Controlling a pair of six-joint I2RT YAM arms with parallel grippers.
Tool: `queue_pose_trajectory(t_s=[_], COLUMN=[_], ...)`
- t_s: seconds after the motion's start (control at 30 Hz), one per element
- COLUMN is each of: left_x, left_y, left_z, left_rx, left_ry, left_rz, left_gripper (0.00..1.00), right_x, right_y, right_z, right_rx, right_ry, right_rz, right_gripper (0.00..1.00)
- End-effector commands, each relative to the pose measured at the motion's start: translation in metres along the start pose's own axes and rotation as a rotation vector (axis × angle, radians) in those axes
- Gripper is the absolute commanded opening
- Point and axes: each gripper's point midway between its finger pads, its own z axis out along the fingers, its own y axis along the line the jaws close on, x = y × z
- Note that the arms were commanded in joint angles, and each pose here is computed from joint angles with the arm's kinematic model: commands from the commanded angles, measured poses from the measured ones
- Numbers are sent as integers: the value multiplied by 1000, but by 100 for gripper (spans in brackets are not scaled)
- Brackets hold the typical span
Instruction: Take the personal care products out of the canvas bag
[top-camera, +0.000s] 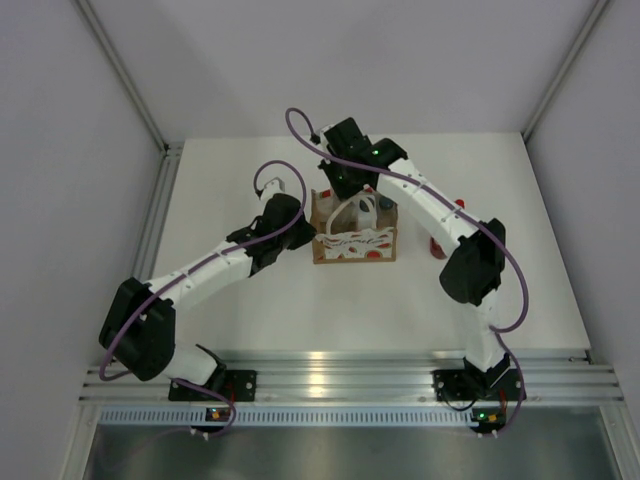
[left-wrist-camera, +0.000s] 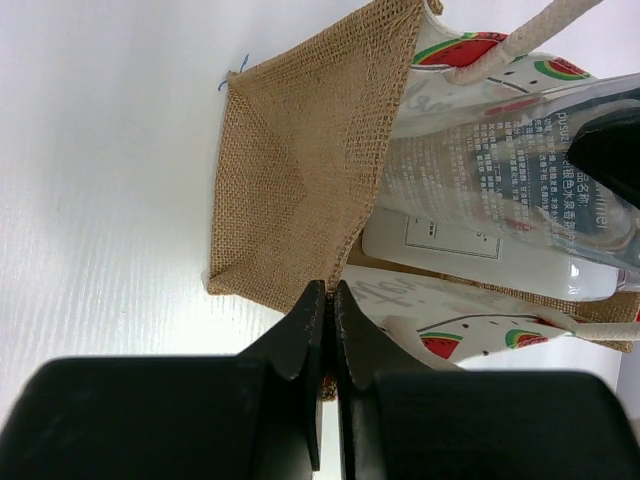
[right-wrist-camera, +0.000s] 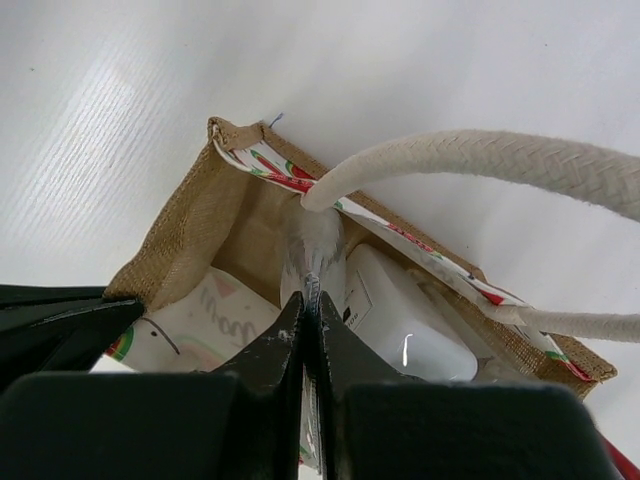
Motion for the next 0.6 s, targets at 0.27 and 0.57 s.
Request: queue_pose_trajectory(t_s=[0.27,0.57], left_x=[11,13], left_y=[19,15], left_z=[1,3], left_rx=[-70,-61], left_ry=[44,58], left_rz=[32,25], left_gripper=[0,0], right_x=[1,21], right_y=[5,3], right_z=[27,48], right_rx=[-11,-50], right_ry=[6,100], right_rz=[-10,-41], right_gripper=[24,39])
